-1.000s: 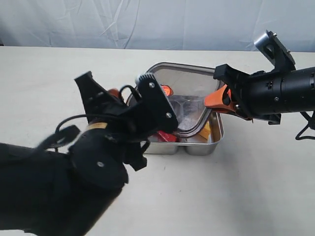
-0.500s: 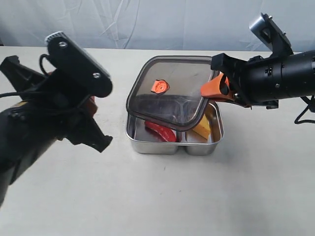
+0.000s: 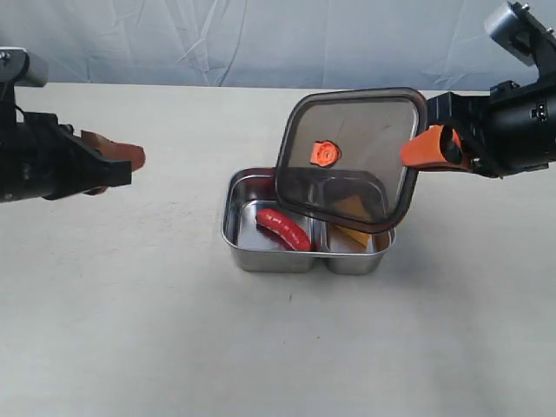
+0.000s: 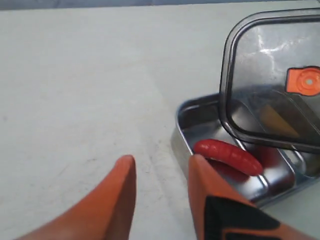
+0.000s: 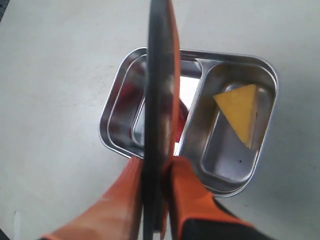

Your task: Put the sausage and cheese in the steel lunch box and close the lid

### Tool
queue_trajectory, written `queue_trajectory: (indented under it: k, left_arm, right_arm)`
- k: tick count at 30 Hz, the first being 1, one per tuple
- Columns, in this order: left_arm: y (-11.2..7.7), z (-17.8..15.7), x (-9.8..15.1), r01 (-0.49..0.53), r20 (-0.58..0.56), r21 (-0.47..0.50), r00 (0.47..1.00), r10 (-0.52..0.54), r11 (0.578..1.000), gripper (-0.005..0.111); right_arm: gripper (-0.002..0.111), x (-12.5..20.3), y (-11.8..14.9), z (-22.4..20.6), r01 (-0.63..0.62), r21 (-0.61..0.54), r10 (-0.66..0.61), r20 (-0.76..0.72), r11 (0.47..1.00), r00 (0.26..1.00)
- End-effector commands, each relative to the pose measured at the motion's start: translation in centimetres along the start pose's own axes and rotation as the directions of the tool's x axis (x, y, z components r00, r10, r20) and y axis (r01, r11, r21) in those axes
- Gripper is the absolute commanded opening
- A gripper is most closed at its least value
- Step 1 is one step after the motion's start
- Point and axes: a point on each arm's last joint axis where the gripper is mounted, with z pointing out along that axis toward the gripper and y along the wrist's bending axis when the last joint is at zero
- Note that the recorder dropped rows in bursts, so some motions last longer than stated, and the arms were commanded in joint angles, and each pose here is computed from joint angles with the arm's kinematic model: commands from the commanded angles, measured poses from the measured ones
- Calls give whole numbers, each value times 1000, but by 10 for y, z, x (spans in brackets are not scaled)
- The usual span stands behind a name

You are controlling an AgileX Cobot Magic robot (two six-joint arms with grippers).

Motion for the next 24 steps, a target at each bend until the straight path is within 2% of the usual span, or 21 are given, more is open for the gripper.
queue_trajectory:
  k: [1,4,7,12,14,18,24]
  left_arm:
    - [2,22,19,69,-105,121,993,-56,990,34]
    - [3,27,23,79,-129,135,990,-61,988,34]
    - [3,28,24,81,-132,139,989,-63,987,34]
    - [2,28,23,117,-134,153,986,-97,981,34]
    - [3,28,24,132,-140,149,984,-111,980,34]
    - [1,27,23,143,-140,169,983,-120,975,34]
    - [1,27,23,138,-139,165,984,-115,977,34]
  right_arm:
    - [-1,-7,10,-1,14,-138,-6,58,990,998]
    - [-1,-11,13,1,25,-192,-12,69,981,998]
    - [-1,-13,7,9,46,-194,-48,-4,980,999]
    - [-1,-30,-21,17,-60,-293,35,-88,954,996]
    - [-1,-37,-32,18,-54,-336,18,-111,940,994]
    - [-1,-54,-63,29,-58,-297,21,-125,953,992]
    - [-1,-53,-99,62,-168,-226,103,-274,960,956]
